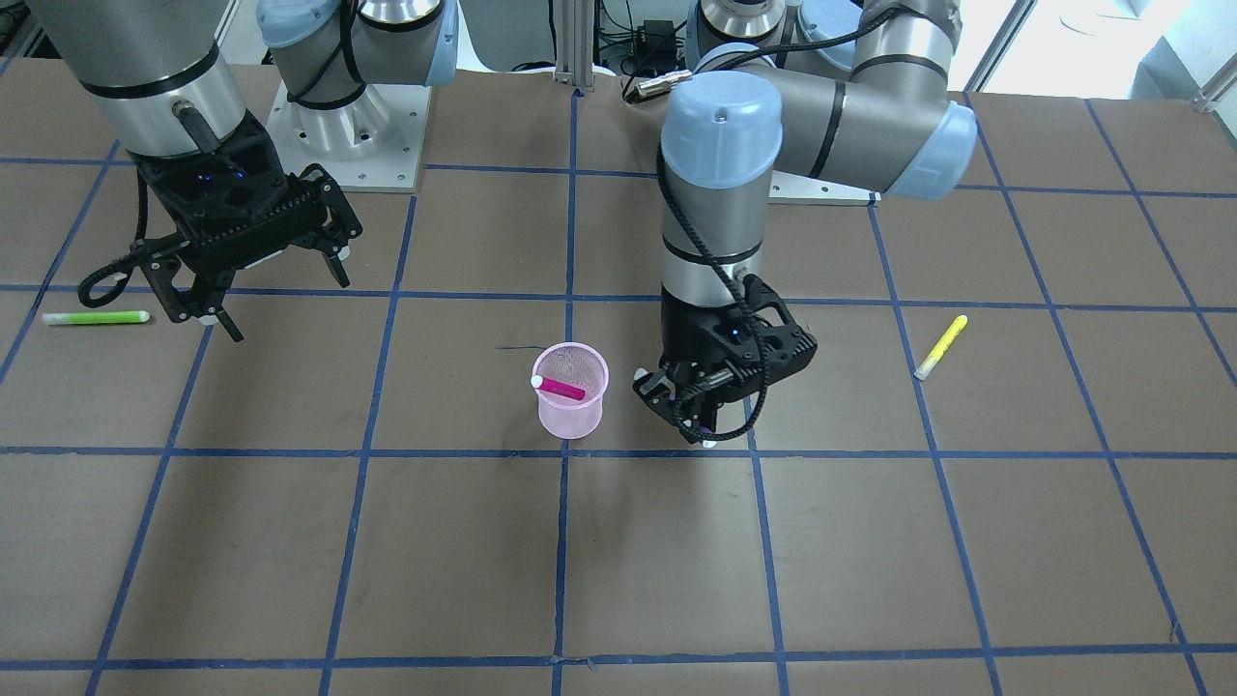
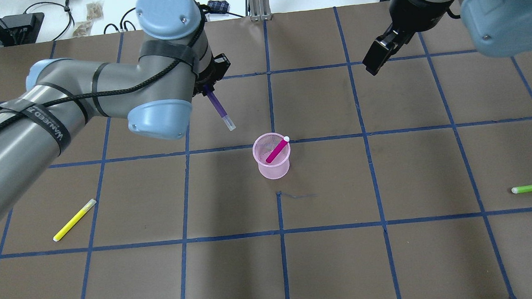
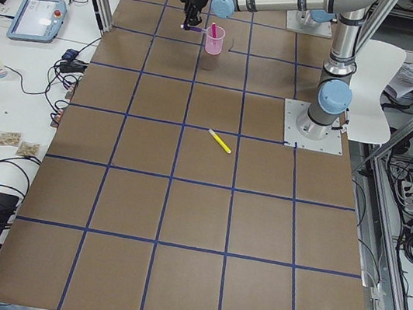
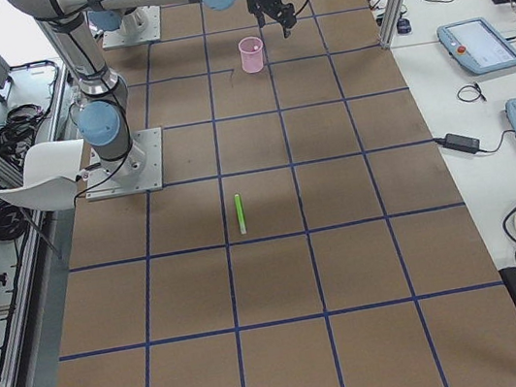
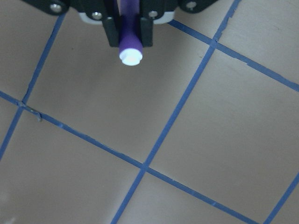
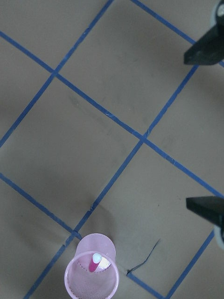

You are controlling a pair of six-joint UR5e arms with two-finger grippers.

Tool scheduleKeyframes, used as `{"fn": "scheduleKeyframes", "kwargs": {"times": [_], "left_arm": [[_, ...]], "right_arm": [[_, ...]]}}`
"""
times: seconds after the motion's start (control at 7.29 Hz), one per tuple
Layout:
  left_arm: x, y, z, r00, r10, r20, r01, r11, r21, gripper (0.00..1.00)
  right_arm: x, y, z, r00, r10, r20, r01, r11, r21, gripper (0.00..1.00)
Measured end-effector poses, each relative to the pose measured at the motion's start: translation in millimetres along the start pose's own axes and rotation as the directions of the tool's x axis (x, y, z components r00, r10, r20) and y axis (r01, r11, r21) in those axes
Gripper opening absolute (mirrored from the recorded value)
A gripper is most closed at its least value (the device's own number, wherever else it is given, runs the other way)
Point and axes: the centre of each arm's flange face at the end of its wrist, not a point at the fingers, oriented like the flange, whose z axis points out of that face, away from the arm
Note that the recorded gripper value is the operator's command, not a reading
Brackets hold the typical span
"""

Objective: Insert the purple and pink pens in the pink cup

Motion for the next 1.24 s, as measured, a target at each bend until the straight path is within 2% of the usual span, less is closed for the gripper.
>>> {"fn": "scheduleKeyframes", "kwargs": {"times": [0.14,0.27,0.55,0.69,0.96,1.24], "left_arm": [[7.6,21.6,6.1,1.0,-0.002,-0.015,0.002,0.999,0.04,0.0],[14.0,38.7,9.9,0.999,-0.011,-0.037,0.013,0.998,0.067,0.0],[25.0,63.6,13.5,0.999,-0.006,-0.038,0.01,0.996,0.093,0.0],[30.2,73.7,12.0,0.999,0.008,-0.038,-0.004,0.995,0.099,0.0],[36.1,88.7,12.1,0.999,0.032,-0.035,-0.028,0.995,0.098,0.0],[33.6,102.9,24.9,0.999,0.048,-0.014,-0.047,0.996,0.078,0.0]], "right_arm": [[-6.9,-4.9,-11.6,0.994,0.111,-0.002,-0.111,0.994,-0.019,1.0],[-13.5,-8.2,-18.4,0.976,0.216,-0.009,-0.216,0.976,-0.031,1.0],[-23.0,-10.7,-22.4,0.918,0.396,-0.02,-0.397,0.917,-0.034,1.0],[-25.2,-9.6,-24.2,0.89,0.455,-0.026,-0.455,0.89,-0.032,1.0],[-24.1,-6.4,-25.2,0.86,0.506,-0.069,-0.508,0.861,-0.032,1.0],[-24.6,-6.2,-22.4,0.855,0.513,-0.081,-0.517,0.855,-0.037,1.0]]}}
